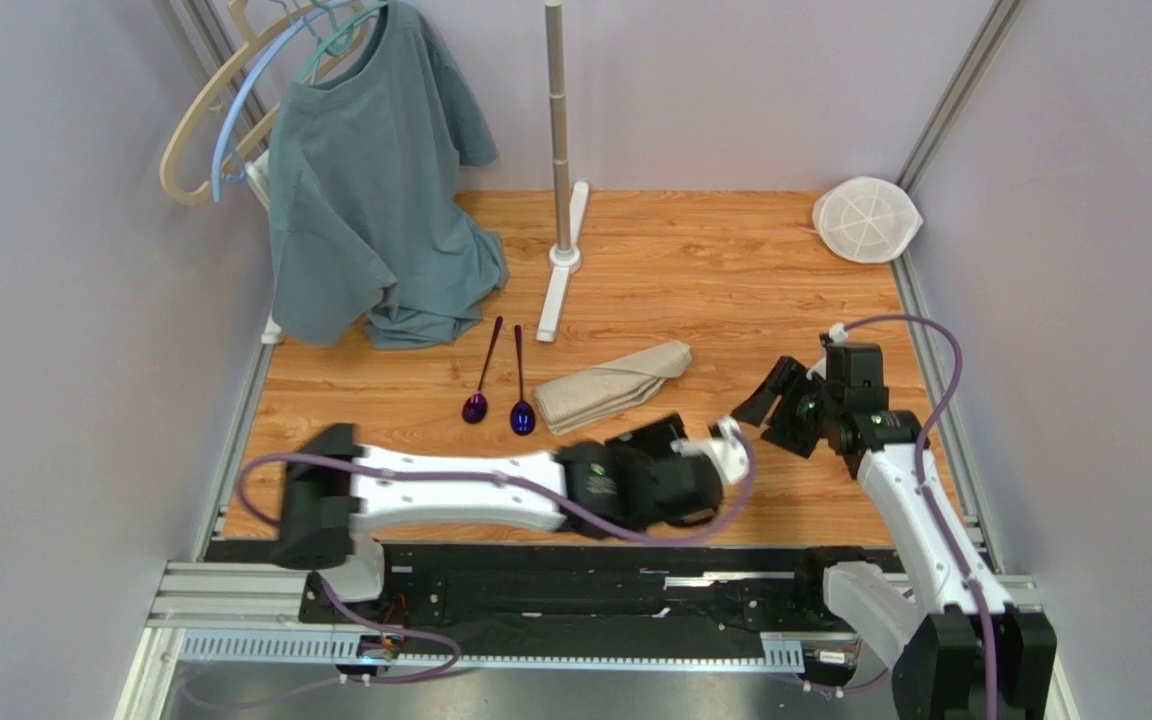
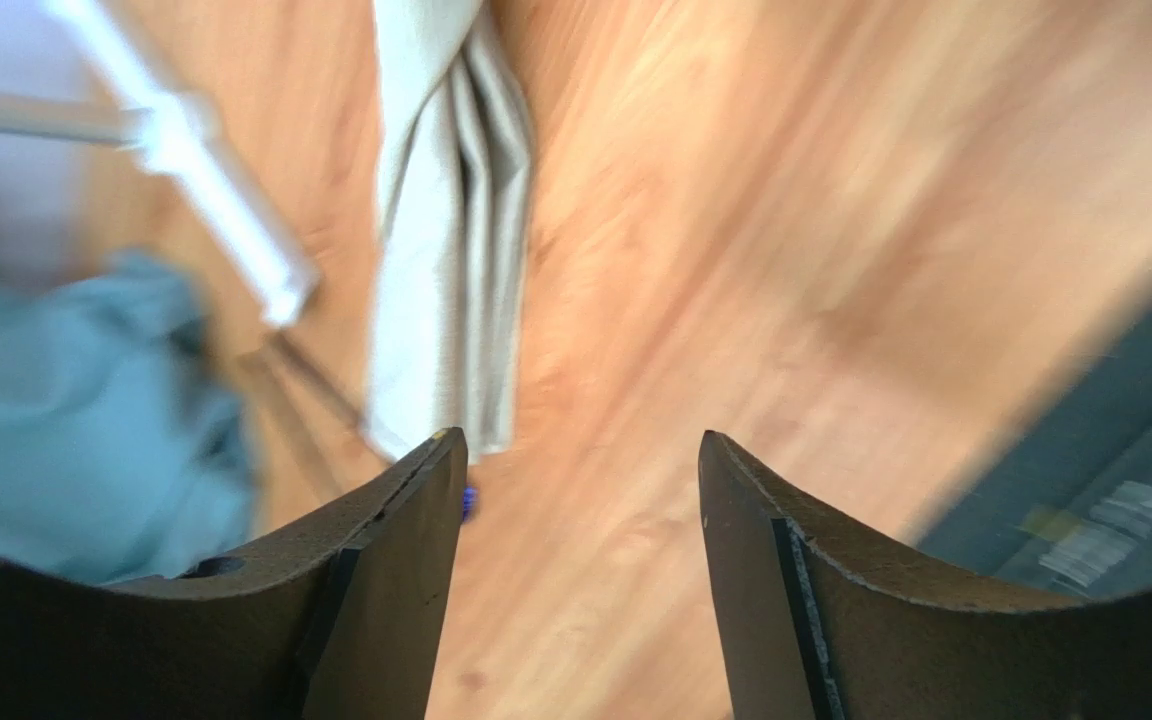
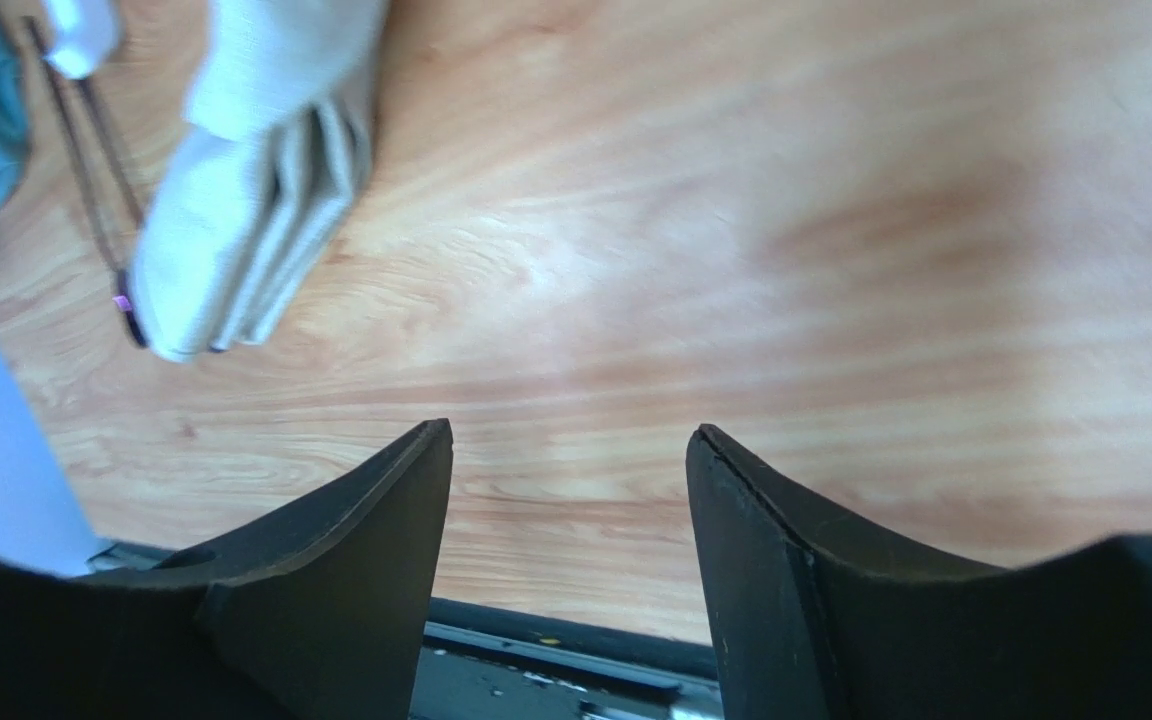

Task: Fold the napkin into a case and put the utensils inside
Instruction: Turn over the smaller rectangle-folded napkin at the center of the board, then rotate the smaller rectangle-folded napkin at the center of the board.

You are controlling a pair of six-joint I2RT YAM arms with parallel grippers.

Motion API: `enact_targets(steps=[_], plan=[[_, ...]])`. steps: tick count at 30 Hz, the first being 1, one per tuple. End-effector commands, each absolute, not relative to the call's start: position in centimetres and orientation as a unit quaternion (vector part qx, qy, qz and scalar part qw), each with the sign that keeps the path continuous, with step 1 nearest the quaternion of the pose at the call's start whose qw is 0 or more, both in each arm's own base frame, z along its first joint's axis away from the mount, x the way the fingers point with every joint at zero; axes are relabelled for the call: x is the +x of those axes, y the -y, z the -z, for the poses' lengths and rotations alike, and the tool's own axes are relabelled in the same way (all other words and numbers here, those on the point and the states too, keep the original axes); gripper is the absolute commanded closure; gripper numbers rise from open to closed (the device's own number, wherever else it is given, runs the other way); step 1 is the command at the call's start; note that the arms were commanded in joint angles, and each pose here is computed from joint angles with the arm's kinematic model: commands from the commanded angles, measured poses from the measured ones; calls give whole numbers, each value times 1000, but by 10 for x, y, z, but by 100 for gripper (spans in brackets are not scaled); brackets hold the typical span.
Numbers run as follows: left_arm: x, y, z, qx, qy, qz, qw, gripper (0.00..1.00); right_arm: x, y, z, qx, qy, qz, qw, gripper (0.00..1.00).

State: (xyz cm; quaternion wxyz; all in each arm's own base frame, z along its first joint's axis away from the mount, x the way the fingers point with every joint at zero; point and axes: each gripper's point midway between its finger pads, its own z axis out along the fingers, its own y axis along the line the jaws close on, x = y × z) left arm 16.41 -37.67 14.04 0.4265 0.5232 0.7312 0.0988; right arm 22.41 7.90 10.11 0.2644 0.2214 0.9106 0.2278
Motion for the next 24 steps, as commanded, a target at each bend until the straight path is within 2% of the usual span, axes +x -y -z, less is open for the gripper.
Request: enact_targets(steps=[1,2,4,5,7,10,13,14,19,20,24], plan=[[159,369,-213,420,-799,178,391,34,274,-104,-145,162,-889,-297,310,38],[180,360,-218,391,-811,199,388,34,279,-104,-144,161,-891,-295,306,39],[188,350,-219,369,-819,243,366,34,294,-111,-149,153,-889,-307,303,39],[213,340,-223,328,-830,256,371,41,299,-114,-152,151,-888,-311,304,38],[223,335,-212,303,-841,287,343,50,312,-126,-156,149,-882,-331,300,39],[257,326,-196,242,-863,307,319,56,334,-151,-165,128,-879,-361,284,39],[282,329,-180,199,-877,326,291,67,355,-174,-166,120,-878,-381,265,40],[288,333,-182,185,-878,337,285,71,366,-181,-174,114,-874,-387,271,42],[320,333,-153,142,-894,312,287,75,392,-213,-145,115,-888,-386,221,51],[323,332,-149,133,-896,312,288,75,395,-215,-140,122,-891,-384,210,60],[332,335,-144,119,-893,332,279,76,406,-222,-125,129,-898,-373,194,69]])
